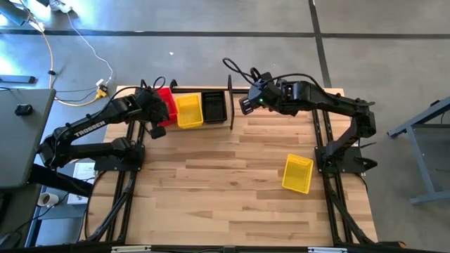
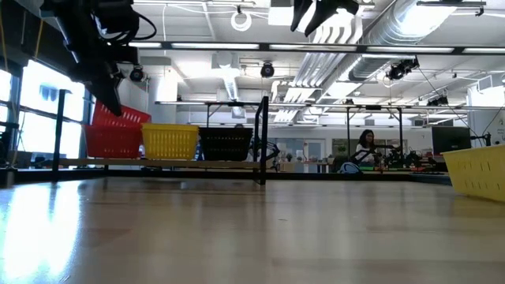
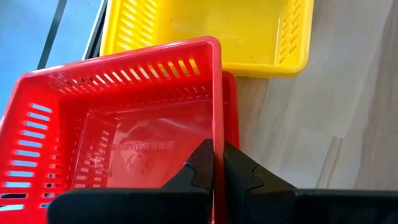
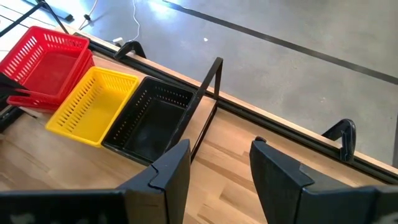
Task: Stack baskets on shelf by color
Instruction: Stack the red bin on top of the red bin on the shelf
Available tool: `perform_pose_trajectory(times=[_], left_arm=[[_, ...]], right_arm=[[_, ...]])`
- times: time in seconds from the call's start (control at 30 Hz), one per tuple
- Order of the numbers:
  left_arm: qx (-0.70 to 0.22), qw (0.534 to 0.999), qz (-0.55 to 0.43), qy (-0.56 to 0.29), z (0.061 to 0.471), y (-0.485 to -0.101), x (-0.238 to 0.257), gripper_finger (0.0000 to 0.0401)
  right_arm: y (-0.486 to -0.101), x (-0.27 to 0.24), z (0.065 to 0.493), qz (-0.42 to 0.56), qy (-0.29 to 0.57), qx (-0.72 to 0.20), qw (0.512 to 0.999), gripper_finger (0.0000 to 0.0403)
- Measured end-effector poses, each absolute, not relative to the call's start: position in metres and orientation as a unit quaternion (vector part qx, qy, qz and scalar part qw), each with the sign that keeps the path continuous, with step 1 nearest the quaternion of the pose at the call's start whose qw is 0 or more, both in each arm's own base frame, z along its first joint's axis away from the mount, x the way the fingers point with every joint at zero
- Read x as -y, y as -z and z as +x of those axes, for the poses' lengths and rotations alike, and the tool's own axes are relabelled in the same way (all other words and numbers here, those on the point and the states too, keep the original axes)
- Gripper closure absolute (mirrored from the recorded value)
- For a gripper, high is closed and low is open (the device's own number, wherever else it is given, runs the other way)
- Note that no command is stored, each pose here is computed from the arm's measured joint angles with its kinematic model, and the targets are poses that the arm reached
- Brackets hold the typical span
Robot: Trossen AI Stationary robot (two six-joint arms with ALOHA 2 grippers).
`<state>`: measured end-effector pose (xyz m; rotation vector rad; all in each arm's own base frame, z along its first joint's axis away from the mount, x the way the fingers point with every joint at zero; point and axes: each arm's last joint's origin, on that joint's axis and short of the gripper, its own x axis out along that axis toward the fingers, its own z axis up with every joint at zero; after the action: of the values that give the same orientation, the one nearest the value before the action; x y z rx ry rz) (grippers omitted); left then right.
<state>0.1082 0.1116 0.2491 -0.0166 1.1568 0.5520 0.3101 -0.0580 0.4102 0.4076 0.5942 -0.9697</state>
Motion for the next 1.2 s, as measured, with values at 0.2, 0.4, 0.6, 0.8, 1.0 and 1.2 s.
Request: perform_pose_trajectory(times=[0.2,0.4,0.6,0.8,1.0,1.2], left_arm=[[-0.528,0.806,-0.016,-0.268,0.1095,-0.2501,-0.1128,0.0401],[-0.518,0.809,-0.02,-0.275,0.1105,-0.251,-0.1138,0.0401],[-0.511,0.813,-0.02,-0.279,0.1116,-0.2519,-0.1148,0.0401],[-0.507,0.815,-0.031,-0.279,0.1116,-0.2516,-0.1143,0.0401],[-0.509,0.814,-0.032,-0.278,0.1113,-0.2514,-0.114,0.0397],[-0.516,0.807,-0.023,-0.288,0.1106,-0.2514,-0.1146,0.0377]], right_arm=[[-0.4102,0.058,0.3102,0.193,0.456,-0.279,0.823,0.0253],[-0.4102,0.0579,0.3102,0.194,0.455,-0.279,0.823,0.0253],[-0.4102,0.0579,0.3102,0.193,0.455,-0.279,0.823,0.0253],[-0.4102,0.0579,0.3102,0.19,0.454,-0.281,0.824,0.0253],[-0.4102,0.0579,0.3103,0.189,0.453,-0.282,0.824,0.0253],[-0.4102,0.0579,0.3102,0.192,0.454,-0.28,0.824,0.0253]])
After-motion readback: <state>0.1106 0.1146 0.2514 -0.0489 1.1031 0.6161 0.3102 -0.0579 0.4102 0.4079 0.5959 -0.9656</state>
